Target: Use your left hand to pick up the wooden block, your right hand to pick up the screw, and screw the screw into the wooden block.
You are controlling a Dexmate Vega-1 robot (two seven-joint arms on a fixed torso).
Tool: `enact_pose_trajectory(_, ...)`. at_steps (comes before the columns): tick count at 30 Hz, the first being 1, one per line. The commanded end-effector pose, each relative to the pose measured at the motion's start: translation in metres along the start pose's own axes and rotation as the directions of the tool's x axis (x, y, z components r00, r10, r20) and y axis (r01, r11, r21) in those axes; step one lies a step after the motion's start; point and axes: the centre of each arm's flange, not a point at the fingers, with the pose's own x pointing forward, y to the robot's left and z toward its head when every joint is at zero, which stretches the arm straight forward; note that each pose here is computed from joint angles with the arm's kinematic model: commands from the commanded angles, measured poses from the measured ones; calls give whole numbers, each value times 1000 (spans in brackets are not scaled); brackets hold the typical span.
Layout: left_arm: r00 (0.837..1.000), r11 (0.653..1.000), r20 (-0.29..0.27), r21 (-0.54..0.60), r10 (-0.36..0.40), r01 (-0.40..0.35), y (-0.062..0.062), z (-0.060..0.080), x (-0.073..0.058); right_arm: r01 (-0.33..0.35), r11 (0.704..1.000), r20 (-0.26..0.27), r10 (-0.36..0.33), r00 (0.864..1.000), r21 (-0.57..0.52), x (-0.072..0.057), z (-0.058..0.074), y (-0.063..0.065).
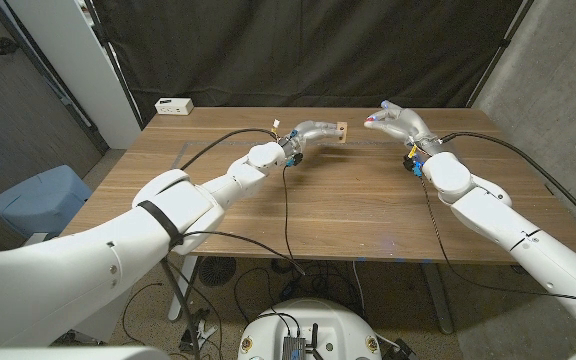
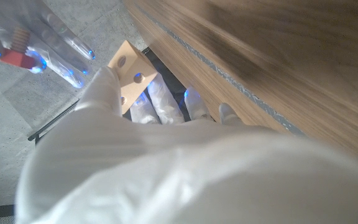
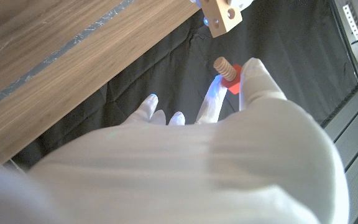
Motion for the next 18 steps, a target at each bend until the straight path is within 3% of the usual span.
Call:
enact_pose_trajectory(1,999,1000,-41,-23,-13,12,-10,-1,7,73,991,-6,-73,997,115,6,1,7)
enact_pose_trajectory(18,988,1000,-157,2,-6,7,-19,10,27,167,955,-37,-163,986,245,15,-5,22)
